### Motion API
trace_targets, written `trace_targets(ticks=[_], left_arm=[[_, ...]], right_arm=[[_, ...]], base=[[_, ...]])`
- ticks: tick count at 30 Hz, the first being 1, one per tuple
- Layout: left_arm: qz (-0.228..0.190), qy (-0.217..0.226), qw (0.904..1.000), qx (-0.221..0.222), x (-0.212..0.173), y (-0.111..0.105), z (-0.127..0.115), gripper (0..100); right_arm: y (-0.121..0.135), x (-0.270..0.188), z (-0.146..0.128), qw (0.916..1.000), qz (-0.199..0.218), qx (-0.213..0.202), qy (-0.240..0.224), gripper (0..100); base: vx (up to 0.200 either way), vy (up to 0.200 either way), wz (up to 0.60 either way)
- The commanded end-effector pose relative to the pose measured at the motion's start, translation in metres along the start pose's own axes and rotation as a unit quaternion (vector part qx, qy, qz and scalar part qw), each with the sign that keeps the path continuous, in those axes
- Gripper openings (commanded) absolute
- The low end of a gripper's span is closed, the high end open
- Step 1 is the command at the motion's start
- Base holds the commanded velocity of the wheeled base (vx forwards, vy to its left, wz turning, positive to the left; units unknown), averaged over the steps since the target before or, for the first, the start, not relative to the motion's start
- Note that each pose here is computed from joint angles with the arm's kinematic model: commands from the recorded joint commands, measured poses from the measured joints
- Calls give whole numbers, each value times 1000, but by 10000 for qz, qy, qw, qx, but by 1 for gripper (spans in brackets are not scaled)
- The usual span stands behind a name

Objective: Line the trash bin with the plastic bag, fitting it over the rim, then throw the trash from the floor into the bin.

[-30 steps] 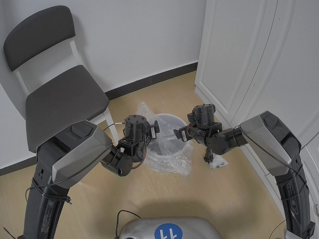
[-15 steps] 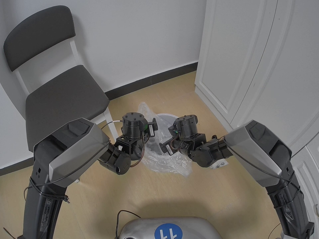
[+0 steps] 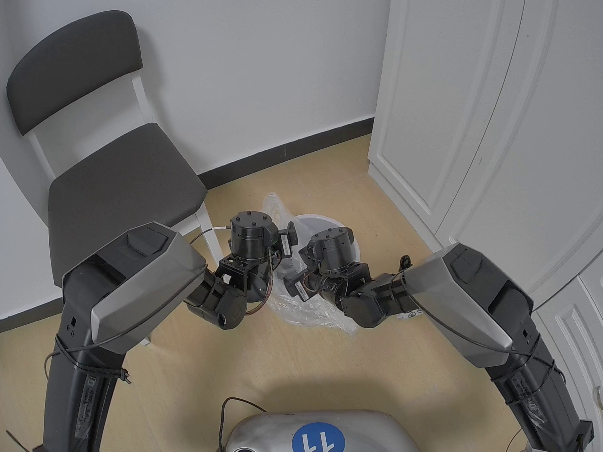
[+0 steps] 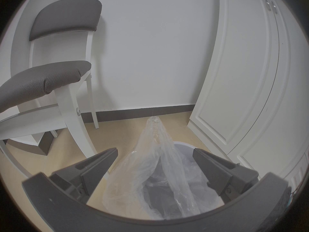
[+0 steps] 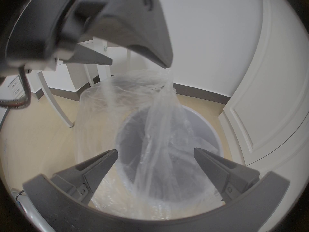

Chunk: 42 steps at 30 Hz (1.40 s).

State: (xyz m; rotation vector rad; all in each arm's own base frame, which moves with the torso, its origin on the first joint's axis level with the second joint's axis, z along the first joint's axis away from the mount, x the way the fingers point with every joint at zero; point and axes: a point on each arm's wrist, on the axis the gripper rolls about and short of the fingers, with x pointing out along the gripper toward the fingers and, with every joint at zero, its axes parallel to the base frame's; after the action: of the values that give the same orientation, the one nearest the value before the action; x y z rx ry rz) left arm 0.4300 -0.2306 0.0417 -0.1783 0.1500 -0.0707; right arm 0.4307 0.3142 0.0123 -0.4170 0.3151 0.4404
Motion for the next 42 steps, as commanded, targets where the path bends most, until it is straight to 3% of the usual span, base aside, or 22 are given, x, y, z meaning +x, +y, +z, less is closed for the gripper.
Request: trace_targets(ticks=[1, 9, 15, 16, 22, 28, 36, 42], left_arm=[[5, -9, 10000, -7, 0, 0, 1, 100], [7, -2, 10000, -4, 0, 0, 0, 100], [19, -19, 10000, -12, 1, 1, 1, 100], [11, -17, 10000, -11, 1, 1, 1, 100], [15, -32, 10000, -26, 1, 1, 2, 100], [43, -45, 10000, -34, 2, 4, 3, 100], [56, -147, 9998, -82, 2, 6, 12, 100], [32, -214, 9997, -112, -1, 4, 19, 100]], right_arm=[[7, 0, 0, 10000, 60, -39, 5, 100], [-9, 20, -23, 9998, -129, 46, 122, 100], [-14, 25, -20, 9997, -199, 105, -10, 100], [-12, 25, -17, 9997, -191, 114, -61, 0], [-3, 17, 3, 9990, -116, 305, -309, 0], [-22, 9, 24, 9977, -250, 382, -499, 0], [-92, 12, 25, 9931, -809, 612, -588, 0], [-128, 15, 12, 9912, -982, 727, -505, 0]], base=[[0, 0, 0], [0, 0, 0], [0, 0, 0], [0, 0, 0], [0, 0, 0], [0, 0, 0], [0, 0, 0], [0, 0, 0]])
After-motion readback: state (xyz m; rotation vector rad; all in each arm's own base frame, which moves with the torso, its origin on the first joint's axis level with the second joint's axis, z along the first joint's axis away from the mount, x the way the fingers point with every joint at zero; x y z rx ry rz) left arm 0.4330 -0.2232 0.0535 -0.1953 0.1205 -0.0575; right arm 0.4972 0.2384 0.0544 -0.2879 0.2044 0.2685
